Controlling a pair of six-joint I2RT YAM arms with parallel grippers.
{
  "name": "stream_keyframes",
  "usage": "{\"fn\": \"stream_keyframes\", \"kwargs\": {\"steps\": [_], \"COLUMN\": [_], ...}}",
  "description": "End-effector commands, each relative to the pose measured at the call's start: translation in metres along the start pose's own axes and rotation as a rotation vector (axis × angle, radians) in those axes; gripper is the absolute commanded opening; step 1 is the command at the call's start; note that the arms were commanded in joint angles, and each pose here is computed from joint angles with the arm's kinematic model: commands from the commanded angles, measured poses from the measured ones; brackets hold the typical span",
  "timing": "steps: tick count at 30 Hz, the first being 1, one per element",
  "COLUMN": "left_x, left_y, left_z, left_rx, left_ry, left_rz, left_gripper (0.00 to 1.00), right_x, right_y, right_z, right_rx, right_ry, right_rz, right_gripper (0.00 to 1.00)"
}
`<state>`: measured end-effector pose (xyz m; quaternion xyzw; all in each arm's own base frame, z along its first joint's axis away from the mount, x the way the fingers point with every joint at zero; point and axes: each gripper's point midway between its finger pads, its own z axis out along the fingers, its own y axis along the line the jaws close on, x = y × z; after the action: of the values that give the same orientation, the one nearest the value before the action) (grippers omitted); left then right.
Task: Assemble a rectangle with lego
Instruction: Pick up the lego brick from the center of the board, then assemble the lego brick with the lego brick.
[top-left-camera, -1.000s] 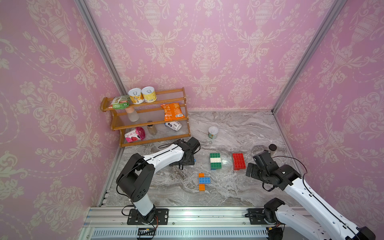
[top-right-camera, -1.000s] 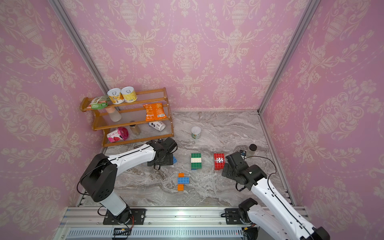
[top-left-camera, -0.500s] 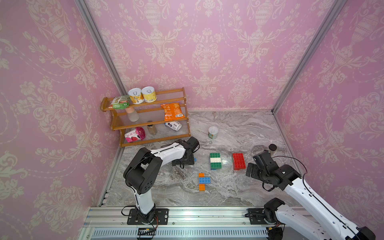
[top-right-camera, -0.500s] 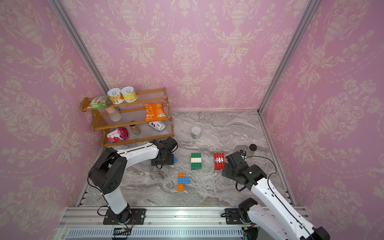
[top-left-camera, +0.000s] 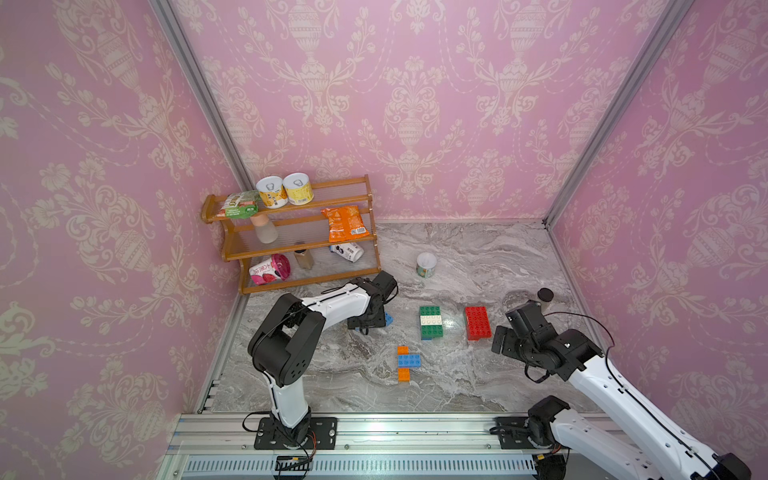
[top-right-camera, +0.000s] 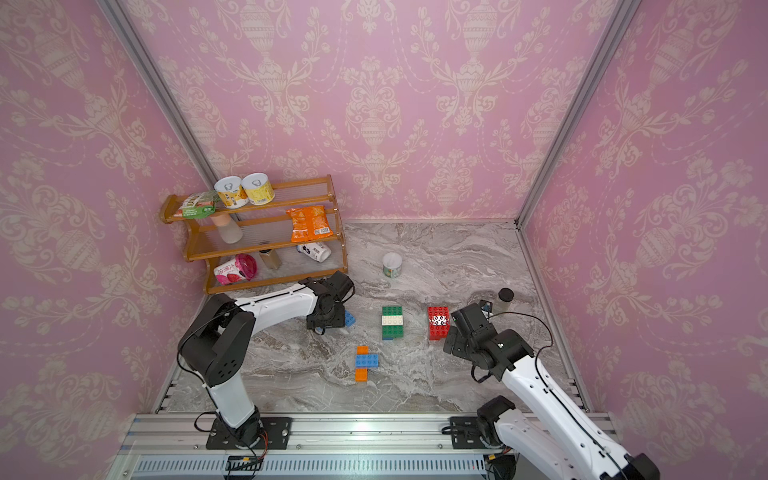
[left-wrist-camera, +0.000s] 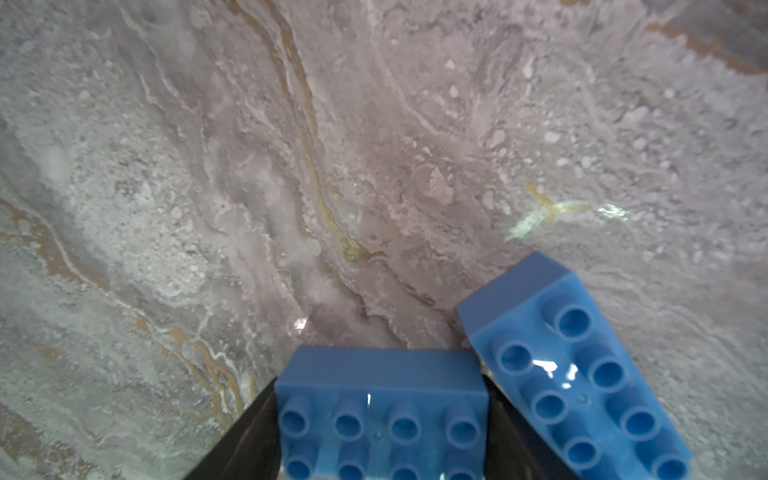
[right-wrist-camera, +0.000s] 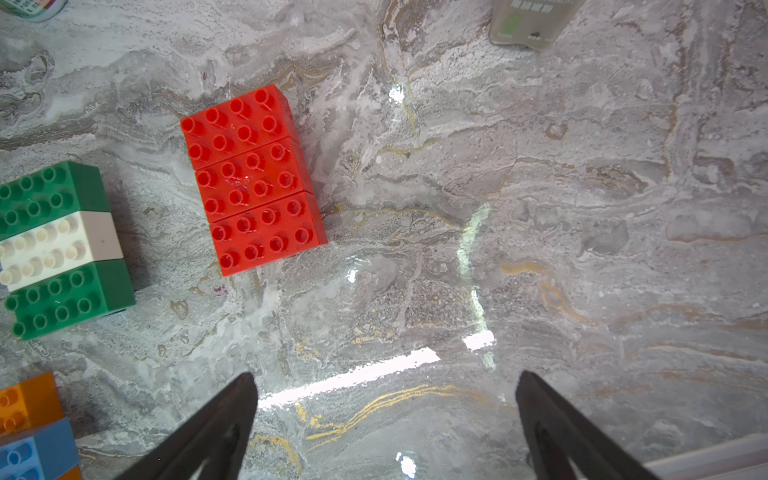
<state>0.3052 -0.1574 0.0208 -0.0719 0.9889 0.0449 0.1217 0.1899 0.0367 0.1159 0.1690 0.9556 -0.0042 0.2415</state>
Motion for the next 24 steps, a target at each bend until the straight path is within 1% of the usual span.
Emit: {"fn": "stream_keyframes", "kwargs": {"steps": [1,3,5,10,11,14,19,22,24], "left_x": [0.007,0.005,0.005,0.013,0.018,0.036,0.076,0.097,0.108], "left_y": [0.004,0.007,0.008,0.012,0.011,0.003,-0.019,-0.037,-0.046], "left_z": [0.0,-0.011,-0.025,-0.066,-0.073,-0.091,-0.11,-0.118,-0.122], "left_rx": [-0.003,0.009,0.029,0.034,0.039,0.064,0.124,0.164,0.168], "left_ry": [0.028,0.012,-0.007,-0.085,-0.097,-0.133,-0.163,-0.168,-0.164], "left_rz": [-0.014,-0.038,-0.059,-0.085,-0.089,-0.099,-0.102,-0.065,-0.034], "left_gripper": [0.41,0.36,0.32,0.3,0.28,0.27,0.26,0.24,0.24], "right_x": [0.0,0.0,0.0,0.0,0.0,0.001,0.002,0.001,0.002], "right_y": [-0.003,-0.003,-0.002,-0.001,-0.001,0.0,0.003,0.003,0.003], "right_z": [0.001,0.0,-0.001,-0.003,-0.003,-0.003,-0.002,-0.002,-0.001], "right_rx": [0.007,0.001,-0.006,-0.022,-0.025,-0.031,-0.048,-0.047,-0.049], "right_ry": [-0.003,-0.009,-0.013,-0.018,-0.018,-0.014,-0.007,-0.007,-0.007], "right_rz": [-0.005,-0.003,-0.001,0.002,0.002,-0.002,-0.009,-0.006,-0.007], "right_gripper": [1.0,1.0,1.0,1.0,1.0,1.0,1.0,1.0,1.0]}}
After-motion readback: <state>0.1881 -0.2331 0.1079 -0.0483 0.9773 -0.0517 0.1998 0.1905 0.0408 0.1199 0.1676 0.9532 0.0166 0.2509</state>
